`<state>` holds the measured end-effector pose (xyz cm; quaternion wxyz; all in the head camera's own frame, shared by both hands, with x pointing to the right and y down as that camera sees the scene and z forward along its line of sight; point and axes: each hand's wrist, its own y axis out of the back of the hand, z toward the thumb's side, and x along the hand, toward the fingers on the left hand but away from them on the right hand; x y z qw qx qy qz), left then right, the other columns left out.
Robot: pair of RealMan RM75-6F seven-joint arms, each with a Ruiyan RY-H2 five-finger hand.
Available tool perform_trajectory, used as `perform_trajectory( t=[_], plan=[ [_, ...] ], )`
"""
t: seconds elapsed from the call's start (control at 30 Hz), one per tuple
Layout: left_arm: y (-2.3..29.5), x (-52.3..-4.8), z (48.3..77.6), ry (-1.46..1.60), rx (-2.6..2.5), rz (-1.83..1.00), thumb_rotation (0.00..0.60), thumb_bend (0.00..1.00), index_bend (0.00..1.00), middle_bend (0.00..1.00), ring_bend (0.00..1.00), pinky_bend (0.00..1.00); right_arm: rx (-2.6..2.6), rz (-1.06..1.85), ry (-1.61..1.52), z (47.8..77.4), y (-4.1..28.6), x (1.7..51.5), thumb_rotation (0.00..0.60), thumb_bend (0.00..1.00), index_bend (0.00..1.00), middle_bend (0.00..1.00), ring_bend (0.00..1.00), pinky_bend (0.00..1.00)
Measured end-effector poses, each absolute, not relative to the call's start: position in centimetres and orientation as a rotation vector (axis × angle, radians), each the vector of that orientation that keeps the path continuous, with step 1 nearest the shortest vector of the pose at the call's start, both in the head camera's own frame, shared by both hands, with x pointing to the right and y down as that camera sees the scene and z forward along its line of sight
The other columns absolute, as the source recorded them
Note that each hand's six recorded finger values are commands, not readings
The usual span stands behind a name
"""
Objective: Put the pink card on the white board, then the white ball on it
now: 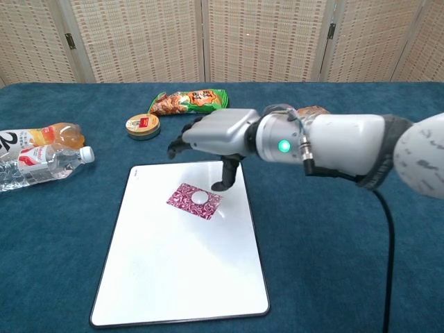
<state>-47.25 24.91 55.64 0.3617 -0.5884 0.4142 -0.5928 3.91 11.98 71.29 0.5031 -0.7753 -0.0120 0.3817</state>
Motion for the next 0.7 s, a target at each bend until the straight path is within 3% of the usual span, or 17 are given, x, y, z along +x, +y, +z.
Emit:
perform_trajectory(
  t=[0.23, 0.37, 0.7],
  plan=[
    [24.2, -46.6, 55.9, 1.069, -1.53, -1.495, 0.6, 0.36, 0.19, 0.17, 0.18, 0.0, -1.784, 1.031, -0.218, 68.4, 10.1, 11.9, 0.6, 0.33, 0.14, 0.13, 0.05, 0.0],
    [23.5, -46.1, 56.1, 1.061, -1.537, -1.475, 0.6, 0.36, 0.19, 0.17, 0.18, 0.0, -1.722, 1.139, -0.343, 66.4, 10.2, 18.2, 0.6, 0.33, 0.06, 0.09, 0.04, 0.0],
    [22.5, -44.4, 56.4, 1.047, -1.551, -1.433, 0.6, 0.36, 0.19, 0.17, 0.18, 0.0, -1.578, 1.339, -0.642, 60.2, 15.2, 32.9, 0.6, 0.33, 0.02, 0.04, 0.0, 0.0]
  ],
)
